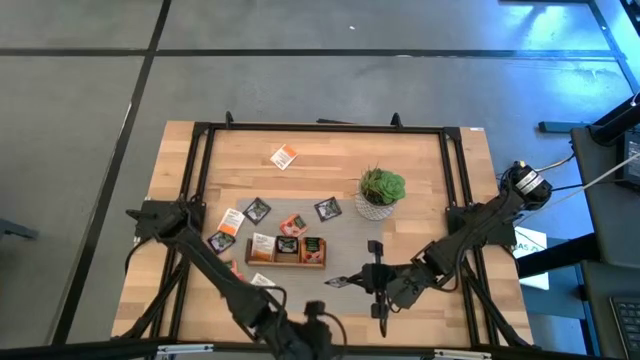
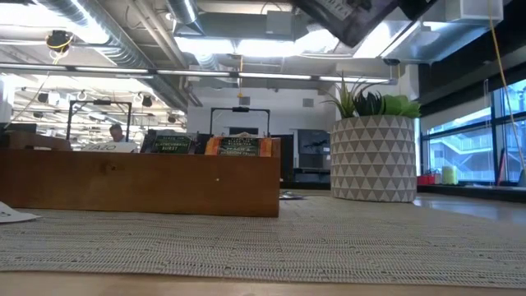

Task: Pick & Place Tea
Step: Put the violet tea bag into the middle section of the wooden organizer

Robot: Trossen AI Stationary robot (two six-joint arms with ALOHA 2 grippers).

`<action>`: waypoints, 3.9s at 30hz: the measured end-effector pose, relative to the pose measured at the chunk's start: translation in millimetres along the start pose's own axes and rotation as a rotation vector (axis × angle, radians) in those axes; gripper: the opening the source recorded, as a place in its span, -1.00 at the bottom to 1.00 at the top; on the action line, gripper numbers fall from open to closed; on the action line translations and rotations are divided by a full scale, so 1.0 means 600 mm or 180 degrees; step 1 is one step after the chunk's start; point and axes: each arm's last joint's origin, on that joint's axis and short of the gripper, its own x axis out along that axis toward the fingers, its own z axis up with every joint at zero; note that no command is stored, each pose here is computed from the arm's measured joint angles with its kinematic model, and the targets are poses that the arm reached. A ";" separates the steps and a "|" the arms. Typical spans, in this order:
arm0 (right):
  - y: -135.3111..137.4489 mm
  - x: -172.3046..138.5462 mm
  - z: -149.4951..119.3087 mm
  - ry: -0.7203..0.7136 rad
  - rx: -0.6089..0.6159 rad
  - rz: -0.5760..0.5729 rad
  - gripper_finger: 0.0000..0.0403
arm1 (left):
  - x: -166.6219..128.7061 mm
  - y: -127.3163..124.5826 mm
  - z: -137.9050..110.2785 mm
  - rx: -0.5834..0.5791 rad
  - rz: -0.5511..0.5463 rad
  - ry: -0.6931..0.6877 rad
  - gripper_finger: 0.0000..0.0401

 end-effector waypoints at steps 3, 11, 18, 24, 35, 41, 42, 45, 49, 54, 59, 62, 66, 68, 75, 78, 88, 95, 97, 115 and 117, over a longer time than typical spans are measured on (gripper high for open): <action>0.001 0.000 0.000 0.0004 -0.0008 0.0017 -0.96 | -0.014 0.019 0.002 0.0063 0.0283 0.0149 -0.56; -0.005 0.002 0.000 0.0031 -0.0008 -0.0022 -0.96 | -0.015 0.034 0.028 0.0474 -0.0068 -0.0021 -0.56; -0.015 0.007 -0.001 0.0108 -0.0024 -0.0100 -0.96 | 0.001 0.082 -0.005 0.0502 -0.0472 -0.0007 -0.56; -0.020 0.012 -0.002 0.0135 -0.0030 -0.0148 -0.96 | -0.038 0.130 -0.033 0.0283 -0.0502 -0.0336 -0.56; -0.020 0.045 -0.013 0.0258 -0.0246 -0.0003 -0.96 | -0.111 0.194 -0.073 -0.0629 0.0262 -0.0932 -0.56; -0.017 0.048 -0.003 0.0099 -0.0210 0.0129 -0.96 | -0.109 0.197 -0.075 -0.0736 0.0285 -0.0935 -0.56; -0.016 0.048 -0.002 0.0070 -0.0201 0.0156 -0.96 | -0.108 0.198 -0.075 -0.0843 0.0277 -0.0934 -0.56; -0.011 0.052 0.002 -0.0001 -0.0161 0.0307 -0.96 | -0.107 0.207 -0.071 -0.1299 0.0162 -0.0920 -0.56; -0.004 0.068 -0.003 -0.0057 -0.0246 0.0417 -0.96 | -0.102 0.226 -0.064 -0.1559 -0.0076 -0.0758 -0.56; -0.009 0.083 -0.005 -0.0065 -0.0195 0.0397 -0.96 | -0.098 0.241 -0.060 -0.1588 -0.0186 -0.0647 -0.56; -0.019 0.088 -0.001 -0.0064 0.0151 0.0354 -0.96 | -0.098 0.244 -0.059 -0.1309 -0.0128 -0.0663 -0.56; -0.022 0.089 0.000 -0.0049 0.0271 0.0338 -0.96 | -0.098 0.244 -0.059 -0.1187 -0.0110 -0.0658 -0.56; -0.022 0.089 0.000 -0.0061 0.0315 0.0345 -0.96 | -0.097 0.244 -0.060 -0.1101 -0.0089 -0.0651 -0.56; -0.022 0.089 0.000 -0.0063 0.0319 0.0346 -0.96 | -0.097 0.244 -0.060 -0.1065 -0.0083 -0.0652 -0.56; -0.020 0.089 0.001 -0.0026 0.0400 0.0466 -0.96 | -0.097 0.246 -0.064 -0.1045 -0.0039 -0.0579 -0.56; -0.021 0.090 0.003 -0.0065 0.0400 0.0481 -0.96 | -0.097 0.246 -0.064 -0.1046 -0.0041 -0.0583 -0.56; -0.038 0.097 0.015 -0.0177 0.0451 0.0429 -0.96 | -0.096 0.246 -0.065 -0.1051 -0.0032 -0.0571 -0.56; -0.045 0.100 0.017 -0.0176 0.0468 0.0438 -0.96 | -0.096 0.247 -0.065 -0.1084 0.0028 -0.0598 -0.66; -0.045 0.100 0.017 -0.0175 0.0461 0.0444 -0.96 | -0.096 0.247 -0.065 -0.1082 0.0036 -0.0589 -0.74; -0.055 0.051 0.028 0.0117 0.0125 0.0685 -0.58 | -0.110 0.255 -0.074 -0.0783 0.0355 -0.0387 -0.99; -0.057 0.026 0.031 0.0157 0.0093 0.0533 -0.53 | -0.117 0.254 -0.076 -0.0773 0.0438 -0.0375 -0.99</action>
